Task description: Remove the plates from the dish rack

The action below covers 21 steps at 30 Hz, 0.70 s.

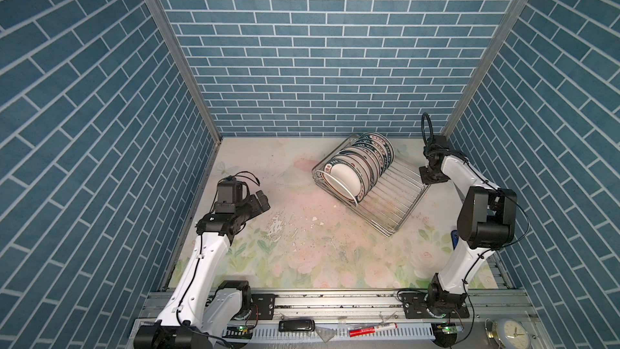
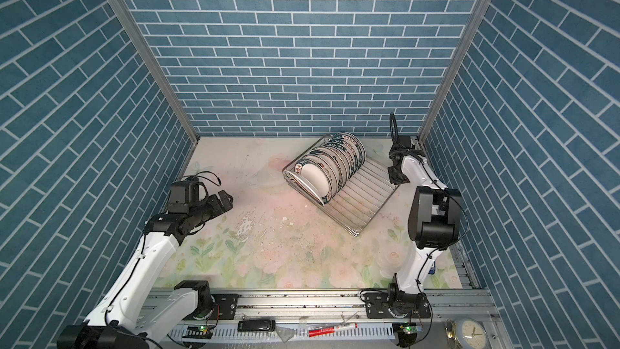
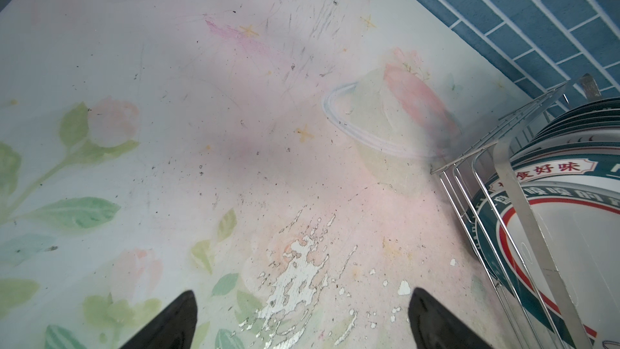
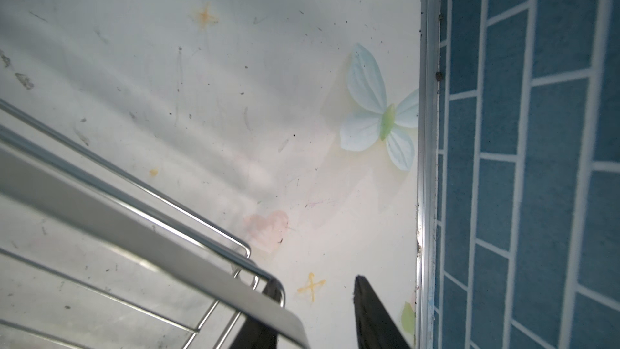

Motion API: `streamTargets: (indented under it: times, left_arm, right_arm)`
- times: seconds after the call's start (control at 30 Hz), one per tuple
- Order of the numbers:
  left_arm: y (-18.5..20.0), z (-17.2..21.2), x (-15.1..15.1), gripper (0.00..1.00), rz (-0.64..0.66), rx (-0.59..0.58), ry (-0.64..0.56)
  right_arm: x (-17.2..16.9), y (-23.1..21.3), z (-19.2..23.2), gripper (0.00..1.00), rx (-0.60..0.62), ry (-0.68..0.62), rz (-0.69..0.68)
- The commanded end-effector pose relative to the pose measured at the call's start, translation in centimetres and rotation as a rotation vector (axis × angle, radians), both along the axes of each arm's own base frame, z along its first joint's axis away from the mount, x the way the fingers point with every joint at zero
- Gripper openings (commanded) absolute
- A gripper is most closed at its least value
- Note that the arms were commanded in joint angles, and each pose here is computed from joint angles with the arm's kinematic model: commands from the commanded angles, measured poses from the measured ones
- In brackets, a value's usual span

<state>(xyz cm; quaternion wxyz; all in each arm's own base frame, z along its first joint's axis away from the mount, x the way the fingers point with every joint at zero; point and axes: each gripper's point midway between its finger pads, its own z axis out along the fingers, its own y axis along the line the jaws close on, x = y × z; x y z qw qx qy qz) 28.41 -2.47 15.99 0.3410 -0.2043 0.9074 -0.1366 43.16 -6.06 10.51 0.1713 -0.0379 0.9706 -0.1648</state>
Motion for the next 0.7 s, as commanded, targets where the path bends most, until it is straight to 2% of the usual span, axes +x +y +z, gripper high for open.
streamTargets:
  times: [0.0, 0.53, 0.67]
  left_arm:
    - [0.0, -0.4, -0.4, 0.99, -0.004, -0.005, 0.009]
    - [0.2, 0.4, -1.0, 0.99, -0.003, 0.007, 0.008]
    - [-0.1, 0.1, -0.9, 0.99, -0.012, -0.007, 0.040]
  right_arm:
    - [-2.4, -2.5, -2.6, 0.38, -0.021, 0.122, -0.087]
    - [-2.6, -6.6, -1.6, 0.39, -0.020, 0.087, -0.233]
    - [-2.6, -7.6, -1.4, 0.41, -0.019, 0.068, -0.276]
